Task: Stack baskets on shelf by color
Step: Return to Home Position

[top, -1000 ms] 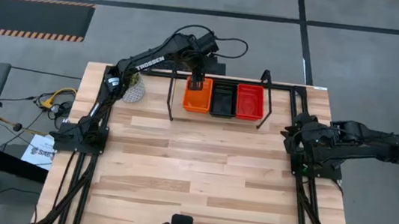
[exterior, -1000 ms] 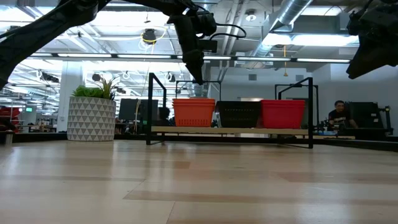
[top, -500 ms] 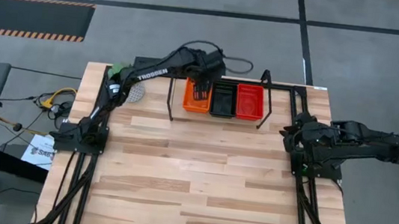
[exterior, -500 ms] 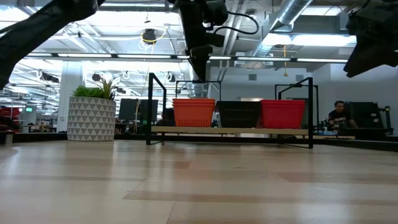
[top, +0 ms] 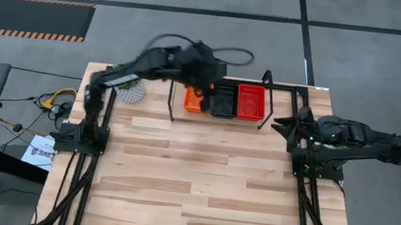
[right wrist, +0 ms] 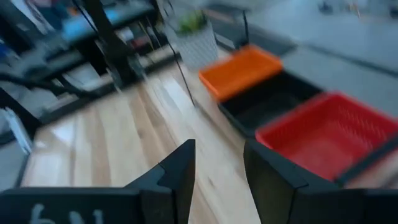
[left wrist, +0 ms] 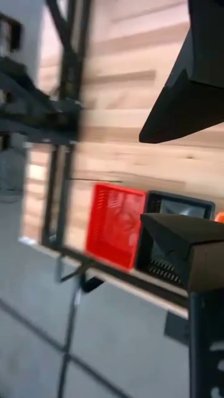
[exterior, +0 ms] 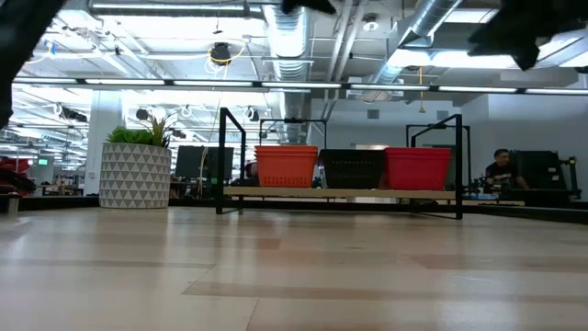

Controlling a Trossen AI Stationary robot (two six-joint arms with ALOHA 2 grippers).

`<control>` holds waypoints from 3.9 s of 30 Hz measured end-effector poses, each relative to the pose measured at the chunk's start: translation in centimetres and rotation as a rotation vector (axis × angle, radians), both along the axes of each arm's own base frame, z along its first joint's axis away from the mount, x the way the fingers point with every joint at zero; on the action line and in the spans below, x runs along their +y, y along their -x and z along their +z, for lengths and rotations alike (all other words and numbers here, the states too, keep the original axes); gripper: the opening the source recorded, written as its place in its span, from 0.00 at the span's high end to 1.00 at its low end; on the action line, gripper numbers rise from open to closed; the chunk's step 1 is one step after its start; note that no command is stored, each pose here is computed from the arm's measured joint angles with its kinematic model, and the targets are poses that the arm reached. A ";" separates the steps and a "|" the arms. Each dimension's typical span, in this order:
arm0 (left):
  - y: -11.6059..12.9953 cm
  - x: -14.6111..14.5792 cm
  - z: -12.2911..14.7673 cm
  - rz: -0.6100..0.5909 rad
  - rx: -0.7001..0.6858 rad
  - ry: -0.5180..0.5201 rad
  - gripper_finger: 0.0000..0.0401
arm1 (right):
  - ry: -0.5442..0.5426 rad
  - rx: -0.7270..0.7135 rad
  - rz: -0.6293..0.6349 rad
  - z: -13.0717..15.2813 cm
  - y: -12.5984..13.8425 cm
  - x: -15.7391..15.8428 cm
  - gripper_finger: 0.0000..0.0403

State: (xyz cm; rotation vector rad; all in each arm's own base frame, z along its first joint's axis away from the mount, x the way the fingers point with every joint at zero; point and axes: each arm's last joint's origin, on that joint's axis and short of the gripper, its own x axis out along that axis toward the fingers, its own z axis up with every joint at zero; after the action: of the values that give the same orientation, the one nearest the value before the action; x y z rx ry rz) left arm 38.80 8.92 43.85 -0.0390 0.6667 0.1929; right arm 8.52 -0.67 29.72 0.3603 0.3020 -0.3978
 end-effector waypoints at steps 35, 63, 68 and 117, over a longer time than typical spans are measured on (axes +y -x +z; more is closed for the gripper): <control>21.6 -6.0 -15.6 0.188 -0.599 0.114 0.54 | 0.081 -0.321 -0.123 -3.9 3.6 -0.7 0.60; 27.2 -6.5 -28.0 0.350 -0.649 0.263 0.54 | 0.008 -0.327 -0.139 -11.7 -0.3 -0.7 0.60; 27.7 -6.6 -28.2 0.356 -0.637 0.257 0.54 | 0.006 -0.357 -0.143 -12.1 -0.6 -0.7 0.60; 28.1 -6.7 -28.4 0.379 -0.642 0.329 0.54 | 0.075 -0.380 0.130 -12.9 -1.3 -0.6 0.60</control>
State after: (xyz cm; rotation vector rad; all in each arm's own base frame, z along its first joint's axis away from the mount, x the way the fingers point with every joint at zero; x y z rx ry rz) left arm 10.70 2.24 15.47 -0.5256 0.0370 0.4113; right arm 9.78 -1.27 16.81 0.3337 -0.0606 -0.2059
